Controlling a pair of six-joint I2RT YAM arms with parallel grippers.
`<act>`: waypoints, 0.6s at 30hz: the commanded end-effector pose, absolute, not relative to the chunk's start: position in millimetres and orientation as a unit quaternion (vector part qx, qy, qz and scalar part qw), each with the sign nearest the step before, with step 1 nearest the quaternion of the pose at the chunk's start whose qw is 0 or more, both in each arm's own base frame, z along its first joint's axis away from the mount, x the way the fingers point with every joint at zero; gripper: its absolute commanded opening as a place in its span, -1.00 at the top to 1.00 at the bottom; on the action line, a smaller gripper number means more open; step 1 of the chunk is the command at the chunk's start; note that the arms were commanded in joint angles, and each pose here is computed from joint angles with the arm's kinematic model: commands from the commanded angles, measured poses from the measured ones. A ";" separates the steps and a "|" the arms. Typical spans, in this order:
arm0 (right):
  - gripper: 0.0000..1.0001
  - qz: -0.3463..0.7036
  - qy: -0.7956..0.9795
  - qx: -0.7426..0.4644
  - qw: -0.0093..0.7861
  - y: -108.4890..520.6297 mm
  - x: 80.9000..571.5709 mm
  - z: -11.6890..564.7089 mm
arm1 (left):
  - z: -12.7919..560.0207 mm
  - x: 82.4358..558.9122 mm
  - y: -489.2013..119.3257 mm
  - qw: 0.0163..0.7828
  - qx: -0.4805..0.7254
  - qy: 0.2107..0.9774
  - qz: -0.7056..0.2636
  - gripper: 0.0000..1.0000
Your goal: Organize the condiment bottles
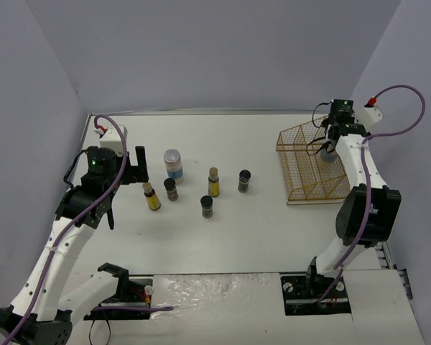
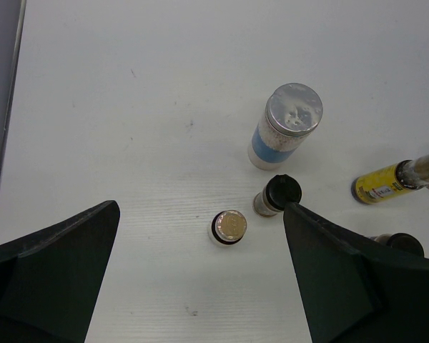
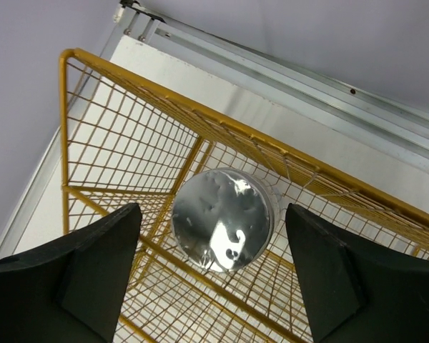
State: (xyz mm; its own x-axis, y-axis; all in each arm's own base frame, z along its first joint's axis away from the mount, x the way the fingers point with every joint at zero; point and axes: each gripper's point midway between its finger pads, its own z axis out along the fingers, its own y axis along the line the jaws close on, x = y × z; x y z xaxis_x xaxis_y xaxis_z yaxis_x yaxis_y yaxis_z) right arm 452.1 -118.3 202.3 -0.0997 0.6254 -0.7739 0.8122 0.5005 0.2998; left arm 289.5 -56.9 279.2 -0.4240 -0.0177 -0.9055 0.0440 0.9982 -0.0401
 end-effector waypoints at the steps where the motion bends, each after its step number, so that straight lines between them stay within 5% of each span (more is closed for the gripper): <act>1: -0.78 -0.058 0.712 0.435 0.549 -107.6 447.5 300.8 | 303.1 295.5 -60.7 0.573 0.001 0.819 -0.043 -0.94; 4: -1.00 -0.035 0.737 0.365 0.568 -91.2 440.2 327.7 | 302.5 295.9 -60.2 0.571 0.000 0.820 -0.042 -0.94; 10: -1.00 0.052 0.779 0.202 0.592 -37.9 432.3 357.9 | 302.5 296.8 -56.5 0.571 -0.008 0.820 -0.038 -0.94; 18: -1.00 0.172 0.783 -0.092 0.591 127.1 432.7 359.7 | 299.6 299.2 -49.5 0.567 -0.024 0.823 -0.030 -0.94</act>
